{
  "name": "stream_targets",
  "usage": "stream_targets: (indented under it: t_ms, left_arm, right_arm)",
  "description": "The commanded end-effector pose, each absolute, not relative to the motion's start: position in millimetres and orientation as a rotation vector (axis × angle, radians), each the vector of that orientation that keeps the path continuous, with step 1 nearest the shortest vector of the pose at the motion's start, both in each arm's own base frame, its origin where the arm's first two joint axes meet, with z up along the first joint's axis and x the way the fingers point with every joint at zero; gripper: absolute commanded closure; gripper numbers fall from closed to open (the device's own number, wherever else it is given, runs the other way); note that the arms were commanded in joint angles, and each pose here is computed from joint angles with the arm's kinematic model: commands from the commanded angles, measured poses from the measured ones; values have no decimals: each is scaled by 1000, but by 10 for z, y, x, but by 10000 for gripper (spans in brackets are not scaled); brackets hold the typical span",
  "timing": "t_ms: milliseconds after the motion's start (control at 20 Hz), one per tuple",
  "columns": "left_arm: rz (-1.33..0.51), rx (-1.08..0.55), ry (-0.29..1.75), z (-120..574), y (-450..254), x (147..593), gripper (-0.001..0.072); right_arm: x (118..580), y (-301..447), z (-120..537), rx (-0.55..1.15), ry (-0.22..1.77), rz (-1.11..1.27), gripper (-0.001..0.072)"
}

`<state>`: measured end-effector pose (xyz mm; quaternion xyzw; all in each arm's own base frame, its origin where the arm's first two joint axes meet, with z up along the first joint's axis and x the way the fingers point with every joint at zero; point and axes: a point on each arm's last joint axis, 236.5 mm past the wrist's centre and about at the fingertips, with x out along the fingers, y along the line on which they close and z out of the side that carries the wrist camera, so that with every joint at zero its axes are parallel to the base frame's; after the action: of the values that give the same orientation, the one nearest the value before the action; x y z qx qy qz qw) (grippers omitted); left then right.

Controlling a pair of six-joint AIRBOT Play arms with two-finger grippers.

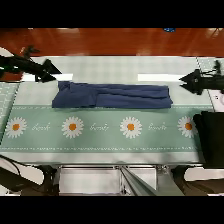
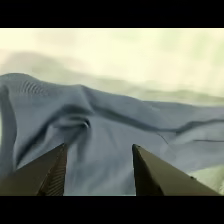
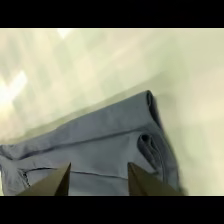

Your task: Fold the shirts.

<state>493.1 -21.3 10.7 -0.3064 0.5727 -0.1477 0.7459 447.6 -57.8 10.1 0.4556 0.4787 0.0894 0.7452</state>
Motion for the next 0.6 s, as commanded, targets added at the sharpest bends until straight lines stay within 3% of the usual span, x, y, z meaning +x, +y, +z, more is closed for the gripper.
stream_targets:
  t_ms: [0,250,550]
  left_arm:
    - [-361,-513,1144,684,-135,4565,207]
    - [-241,-469,907,733,-359,3890,207]
    - [-257,-481,1006,270,-580,3412,207]
  right_arm:
    - [4177,-1004,527,852,966,96,296]
    - [3837,-1129,-83,932,985,-119,295]
    - [3870,-817,-700,1062,1089,-63,291]
